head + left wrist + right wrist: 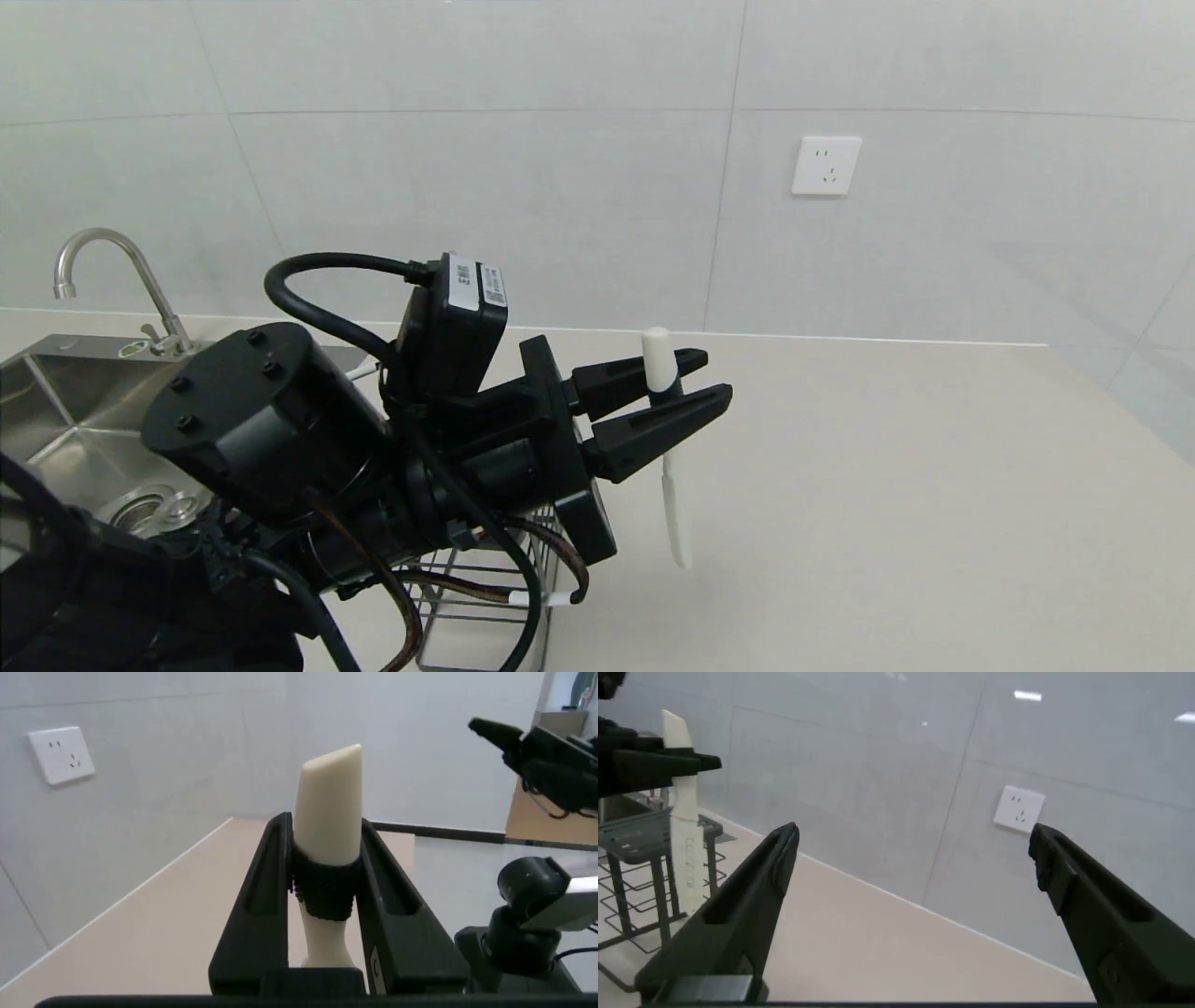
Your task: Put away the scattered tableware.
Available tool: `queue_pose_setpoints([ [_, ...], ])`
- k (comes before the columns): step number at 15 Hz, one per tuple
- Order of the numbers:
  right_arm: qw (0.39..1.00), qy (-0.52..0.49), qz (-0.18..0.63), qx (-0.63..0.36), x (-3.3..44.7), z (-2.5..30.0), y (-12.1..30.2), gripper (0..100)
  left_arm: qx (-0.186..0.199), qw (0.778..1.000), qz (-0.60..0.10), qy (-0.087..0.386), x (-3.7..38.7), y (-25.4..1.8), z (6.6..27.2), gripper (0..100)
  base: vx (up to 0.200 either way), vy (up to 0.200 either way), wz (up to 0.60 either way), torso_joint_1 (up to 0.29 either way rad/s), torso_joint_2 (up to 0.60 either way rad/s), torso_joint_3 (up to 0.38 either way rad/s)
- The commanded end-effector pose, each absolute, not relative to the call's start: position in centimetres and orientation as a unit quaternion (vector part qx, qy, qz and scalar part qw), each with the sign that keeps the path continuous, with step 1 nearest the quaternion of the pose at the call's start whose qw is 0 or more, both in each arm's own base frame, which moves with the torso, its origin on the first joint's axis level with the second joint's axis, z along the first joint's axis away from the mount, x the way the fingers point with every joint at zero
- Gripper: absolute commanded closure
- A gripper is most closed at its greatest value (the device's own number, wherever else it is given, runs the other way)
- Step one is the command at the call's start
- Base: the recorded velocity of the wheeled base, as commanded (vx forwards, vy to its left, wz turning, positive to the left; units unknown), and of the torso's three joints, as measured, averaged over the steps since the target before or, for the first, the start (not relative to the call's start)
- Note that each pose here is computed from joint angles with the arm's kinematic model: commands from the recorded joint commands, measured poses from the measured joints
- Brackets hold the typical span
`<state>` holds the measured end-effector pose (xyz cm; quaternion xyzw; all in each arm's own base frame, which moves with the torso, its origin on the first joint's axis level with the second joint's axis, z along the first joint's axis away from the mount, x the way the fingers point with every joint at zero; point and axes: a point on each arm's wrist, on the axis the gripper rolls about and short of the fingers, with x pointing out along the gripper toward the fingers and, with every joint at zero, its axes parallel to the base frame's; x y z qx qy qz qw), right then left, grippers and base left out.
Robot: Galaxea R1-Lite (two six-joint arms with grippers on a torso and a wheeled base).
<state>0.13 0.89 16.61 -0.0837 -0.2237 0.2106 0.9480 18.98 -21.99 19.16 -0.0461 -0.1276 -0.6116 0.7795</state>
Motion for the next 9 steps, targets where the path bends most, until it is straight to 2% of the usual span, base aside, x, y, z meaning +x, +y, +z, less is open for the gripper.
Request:
queue_pose_setpoints([
  [1,0.941,-0.273,0.168,-0.108,-3.6,14.6,1.0,0,-0.047,0.781,-0.607,-0.14,18.8,-21.5,19.9,100,0.0,0.0,0.0,0.0,0.0,0.0],
  [4,0.947,-0.241,0.182,-0.107,-3.5,12.3,0.9,0,-0.046,0.784,-0.602,-0.143,19.0,-21.2,20.0,100,0.0,0.0,0.0,0.0,0.0,0.0],
  [5,0.961,-0.203,0.165,-0.096,-3.1,11.5,0.8,0,-0.045,0.785,-0.601,-0.143,19.1,-21.1,20.0,100,0.0,0.0,0.0,0.0,0.0,0.0],
  [7,0.99,-0.096,0.076,-0.068,-2.4,9.5,0.4,0,-0.046,0.785,-0.601,-0.146,19.1,-21.1,20.1,100,0.0,0.0,0.0,0.0,0.0,0.0],
  [9,0.997,-0.027,0.037,-0.054,-2.3,8.1,0.2,0,-0.041,0.784,-0.598,-0.162,18.8,-20.8,20.6,100,0.0,0.0,0.0,0.0,0.0,0.0],
])
